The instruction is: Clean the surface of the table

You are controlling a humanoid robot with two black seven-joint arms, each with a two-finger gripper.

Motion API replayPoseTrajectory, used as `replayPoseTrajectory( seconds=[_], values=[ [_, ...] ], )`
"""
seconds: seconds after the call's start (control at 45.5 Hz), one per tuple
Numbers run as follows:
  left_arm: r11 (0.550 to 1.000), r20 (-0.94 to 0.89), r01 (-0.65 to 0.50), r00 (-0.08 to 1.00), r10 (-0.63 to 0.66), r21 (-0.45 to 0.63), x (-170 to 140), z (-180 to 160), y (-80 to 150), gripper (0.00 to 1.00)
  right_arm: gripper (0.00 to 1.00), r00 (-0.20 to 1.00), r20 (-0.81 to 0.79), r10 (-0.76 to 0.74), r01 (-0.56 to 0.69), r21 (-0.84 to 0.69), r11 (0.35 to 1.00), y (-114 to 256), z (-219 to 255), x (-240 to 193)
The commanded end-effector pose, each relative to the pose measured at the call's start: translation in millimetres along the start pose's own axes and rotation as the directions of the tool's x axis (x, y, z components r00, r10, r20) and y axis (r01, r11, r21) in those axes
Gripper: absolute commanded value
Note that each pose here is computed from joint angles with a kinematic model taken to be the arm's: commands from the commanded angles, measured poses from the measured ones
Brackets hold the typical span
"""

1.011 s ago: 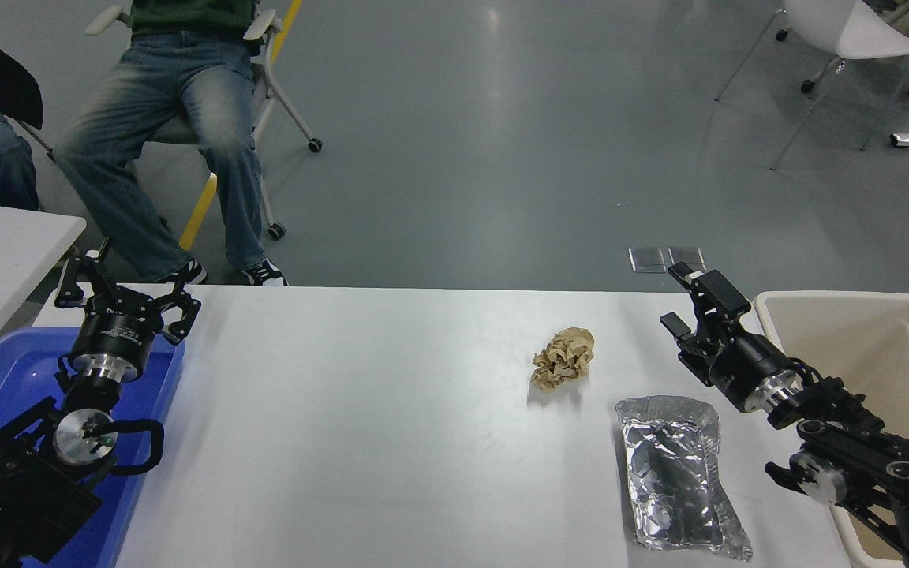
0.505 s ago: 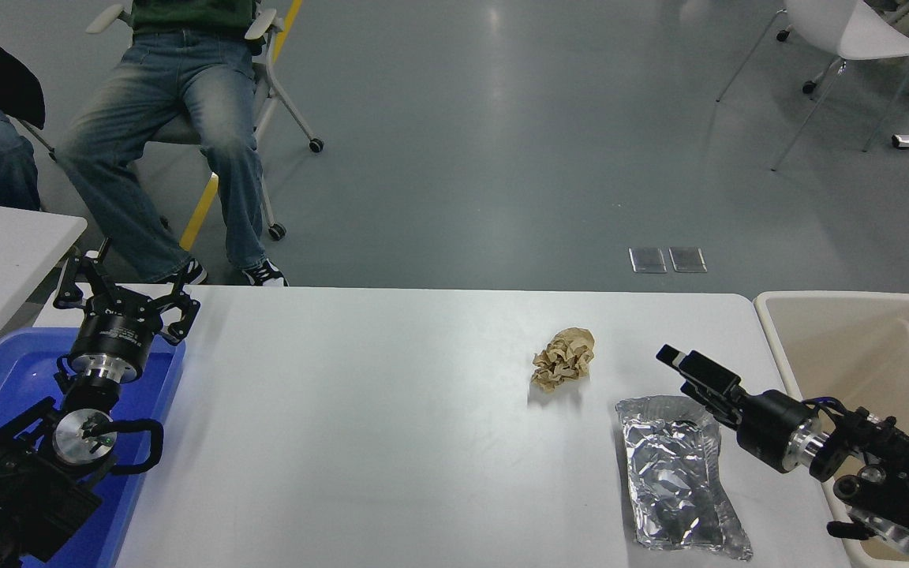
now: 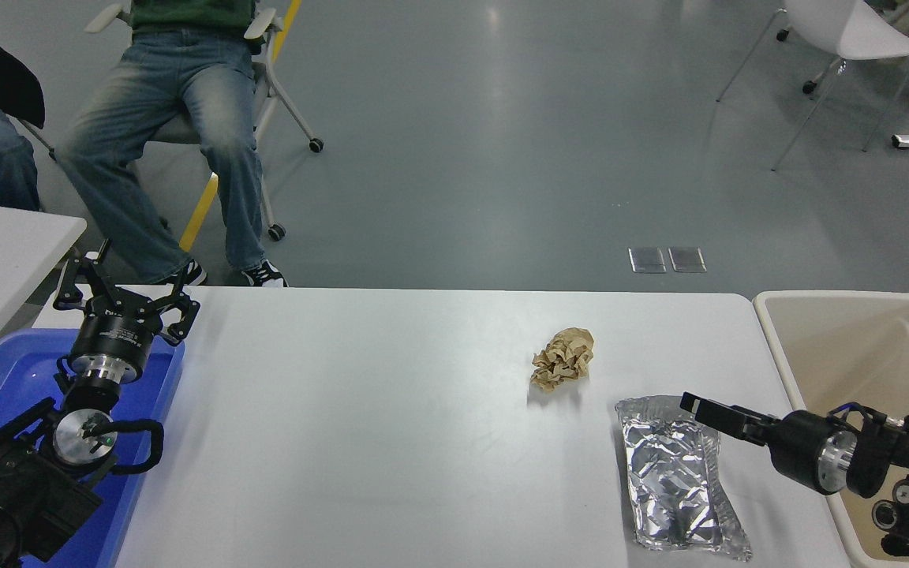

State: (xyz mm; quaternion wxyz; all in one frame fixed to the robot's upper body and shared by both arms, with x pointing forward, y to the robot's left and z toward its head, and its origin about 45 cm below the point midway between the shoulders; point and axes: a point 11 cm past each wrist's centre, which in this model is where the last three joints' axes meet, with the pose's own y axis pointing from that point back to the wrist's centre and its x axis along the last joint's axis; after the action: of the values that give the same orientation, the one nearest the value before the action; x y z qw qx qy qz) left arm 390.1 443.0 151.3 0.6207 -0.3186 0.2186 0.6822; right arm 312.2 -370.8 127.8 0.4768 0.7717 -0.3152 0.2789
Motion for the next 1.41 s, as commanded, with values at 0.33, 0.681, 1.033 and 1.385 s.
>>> replayPoseTrajectory(
  seconds=[0.33, 0.681, 1.033, 1.385],
  values=[
    [1.000, 0.000, 0.000, 1.000, 0.000, 0.000, 0, 0, 0, 1.00, 1.00, 0.971, -0.033, -0.235, 0.232, -0.076, 0.970, 19, -5, -44],
    [1.000, 0.000, -0.001, 1.000, 0.001, 0.000, 0, 0, 0, 1.00, 0.97, 0.964, -0.048, -0.262, 0.255, -0.119, 0.960, 14, 12, -64],
    [1.000, 0.000, -0.001, 1.000, 0.001, 0.000, 0, 0, 0, 1.00, 0.91, 0.962, -0.059, -0.265, 0.258, -0.104, 0.961, 7, 8, -66],
    [1.000, 0.000, 0.000, 1.000, 0.000, 0.000, 0, 0, 0, 1.00, 0.52, 0.963, -0.093, -0.252, 0.243, -0.104, 0.964, -4, 9, -69]
  ],
)
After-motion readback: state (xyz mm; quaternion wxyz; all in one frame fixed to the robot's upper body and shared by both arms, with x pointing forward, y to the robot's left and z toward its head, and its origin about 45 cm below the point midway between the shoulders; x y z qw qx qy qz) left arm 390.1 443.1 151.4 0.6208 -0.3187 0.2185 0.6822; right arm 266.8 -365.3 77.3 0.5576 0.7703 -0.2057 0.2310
